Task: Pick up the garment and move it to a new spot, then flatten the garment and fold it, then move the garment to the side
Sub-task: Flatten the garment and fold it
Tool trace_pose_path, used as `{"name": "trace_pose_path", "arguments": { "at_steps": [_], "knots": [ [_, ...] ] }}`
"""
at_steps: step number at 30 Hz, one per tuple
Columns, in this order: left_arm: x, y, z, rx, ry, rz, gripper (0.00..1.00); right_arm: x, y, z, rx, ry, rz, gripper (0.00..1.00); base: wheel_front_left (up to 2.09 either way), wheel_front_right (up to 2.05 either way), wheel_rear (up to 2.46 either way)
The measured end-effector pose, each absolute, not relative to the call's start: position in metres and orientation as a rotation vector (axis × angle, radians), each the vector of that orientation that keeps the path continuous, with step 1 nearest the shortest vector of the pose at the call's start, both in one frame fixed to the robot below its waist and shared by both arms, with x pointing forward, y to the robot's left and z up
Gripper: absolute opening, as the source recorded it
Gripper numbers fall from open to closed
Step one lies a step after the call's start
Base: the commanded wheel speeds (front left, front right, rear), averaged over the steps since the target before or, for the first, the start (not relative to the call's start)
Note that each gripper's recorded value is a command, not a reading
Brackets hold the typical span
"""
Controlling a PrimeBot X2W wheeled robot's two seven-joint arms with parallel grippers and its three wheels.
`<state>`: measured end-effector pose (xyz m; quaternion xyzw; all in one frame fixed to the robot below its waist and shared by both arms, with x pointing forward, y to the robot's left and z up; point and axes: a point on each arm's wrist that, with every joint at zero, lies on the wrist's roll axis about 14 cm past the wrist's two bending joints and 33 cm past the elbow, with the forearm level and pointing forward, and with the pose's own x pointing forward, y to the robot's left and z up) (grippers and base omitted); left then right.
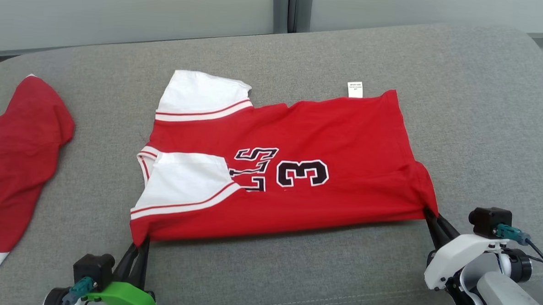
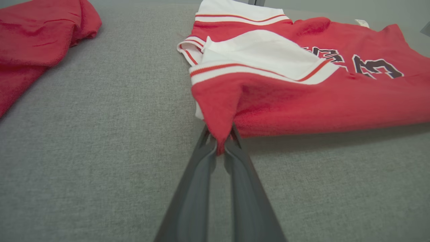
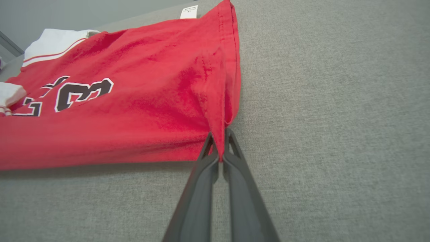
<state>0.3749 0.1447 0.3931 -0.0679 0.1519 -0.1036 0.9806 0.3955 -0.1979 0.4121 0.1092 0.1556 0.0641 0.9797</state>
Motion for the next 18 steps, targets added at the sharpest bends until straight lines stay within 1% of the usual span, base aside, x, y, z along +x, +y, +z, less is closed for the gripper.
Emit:
{"name": "trace_pose_path", "arguments": {
  "at_steps": [8,17,18],
  "knots": [
    [0.355,0.147,0.387,-0.177,0.326,-0.181,0.00,0.378,-0.201,0.405,0.233,0.366,0.121,0.00,0.00,0.00,0.00],
    [0.344,0.148,0.375,-0.198,0.370,-0.156,0.00,0.373,-0.195,0.394,0.248,0.411,0.118,0.00,0.00,0.00,0.00],
    [0.343,0.148,0.374,-0.203,0.374,-0.153,0.00,0.373,-0.195,0.393,0.247,0.415,0.118,0.20,0.00,0.00,0.00]
  ]
}}
